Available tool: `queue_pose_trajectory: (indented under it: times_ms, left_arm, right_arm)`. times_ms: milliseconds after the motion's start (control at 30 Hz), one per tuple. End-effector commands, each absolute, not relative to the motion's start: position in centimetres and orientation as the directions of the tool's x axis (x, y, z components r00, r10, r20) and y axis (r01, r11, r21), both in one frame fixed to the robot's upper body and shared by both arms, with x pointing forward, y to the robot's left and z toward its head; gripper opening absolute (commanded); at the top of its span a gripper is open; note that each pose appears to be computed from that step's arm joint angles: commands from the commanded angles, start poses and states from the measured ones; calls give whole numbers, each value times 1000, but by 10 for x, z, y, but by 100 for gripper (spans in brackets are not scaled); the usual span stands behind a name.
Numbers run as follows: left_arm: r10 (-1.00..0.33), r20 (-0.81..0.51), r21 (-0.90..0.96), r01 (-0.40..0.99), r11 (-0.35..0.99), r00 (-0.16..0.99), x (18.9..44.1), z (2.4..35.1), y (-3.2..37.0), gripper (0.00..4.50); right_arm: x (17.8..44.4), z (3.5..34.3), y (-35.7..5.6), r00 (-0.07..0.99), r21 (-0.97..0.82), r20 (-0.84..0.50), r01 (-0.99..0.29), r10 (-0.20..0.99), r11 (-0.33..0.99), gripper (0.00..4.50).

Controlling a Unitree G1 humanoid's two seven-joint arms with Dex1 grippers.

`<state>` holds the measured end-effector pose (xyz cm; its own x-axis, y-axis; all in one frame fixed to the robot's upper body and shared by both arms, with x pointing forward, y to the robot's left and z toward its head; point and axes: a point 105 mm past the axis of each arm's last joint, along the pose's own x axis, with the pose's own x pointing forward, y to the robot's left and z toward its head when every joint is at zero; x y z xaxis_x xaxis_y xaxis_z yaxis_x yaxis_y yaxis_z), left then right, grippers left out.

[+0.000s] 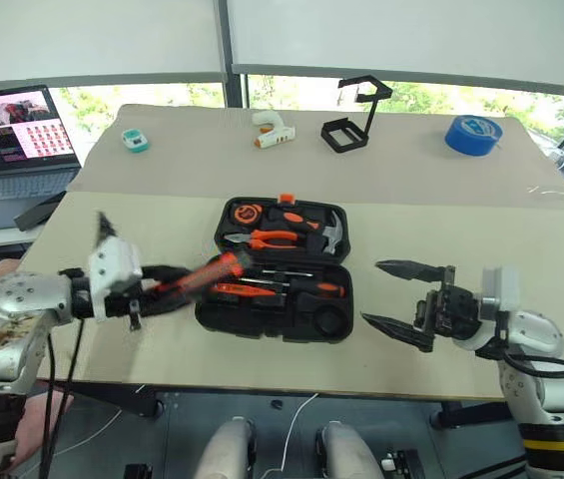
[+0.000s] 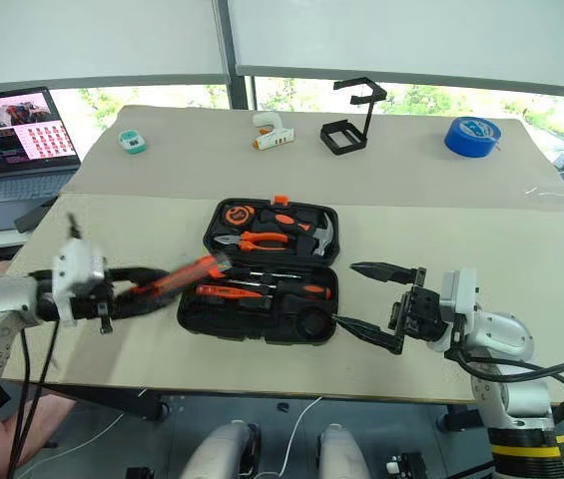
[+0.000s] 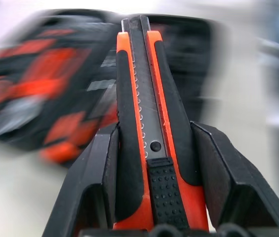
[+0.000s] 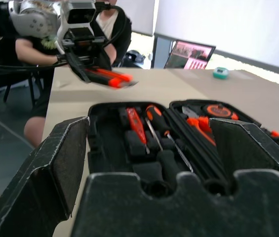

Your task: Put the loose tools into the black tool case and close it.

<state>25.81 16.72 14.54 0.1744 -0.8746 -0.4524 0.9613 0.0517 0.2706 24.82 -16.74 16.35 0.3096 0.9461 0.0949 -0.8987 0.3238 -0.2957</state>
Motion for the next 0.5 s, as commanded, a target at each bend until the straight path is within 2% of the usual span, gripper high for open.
queue_pose_trajectory:
  times_ms: [33, 133, 500]
  left_arm:
    - [-815, -560, 339, 939, -58, 151, 268, 137, 154, 177]
    - [-798, -580, 364, 928, -77, 161, 283, 128, 139, 177]
    - [-739, -671, 333, 914, -232, 57, 287, 116, 132, 177]
  right_arm:
    - [244, 166, -171, 301, -301, 85, -901, 950, 313, 450]
    - [241, 164, -171, 303, -285, 85, -905, 949, 315, 450]
    - [234, 158, -174, 326, -267, 87, -903, 941, 337, 450]
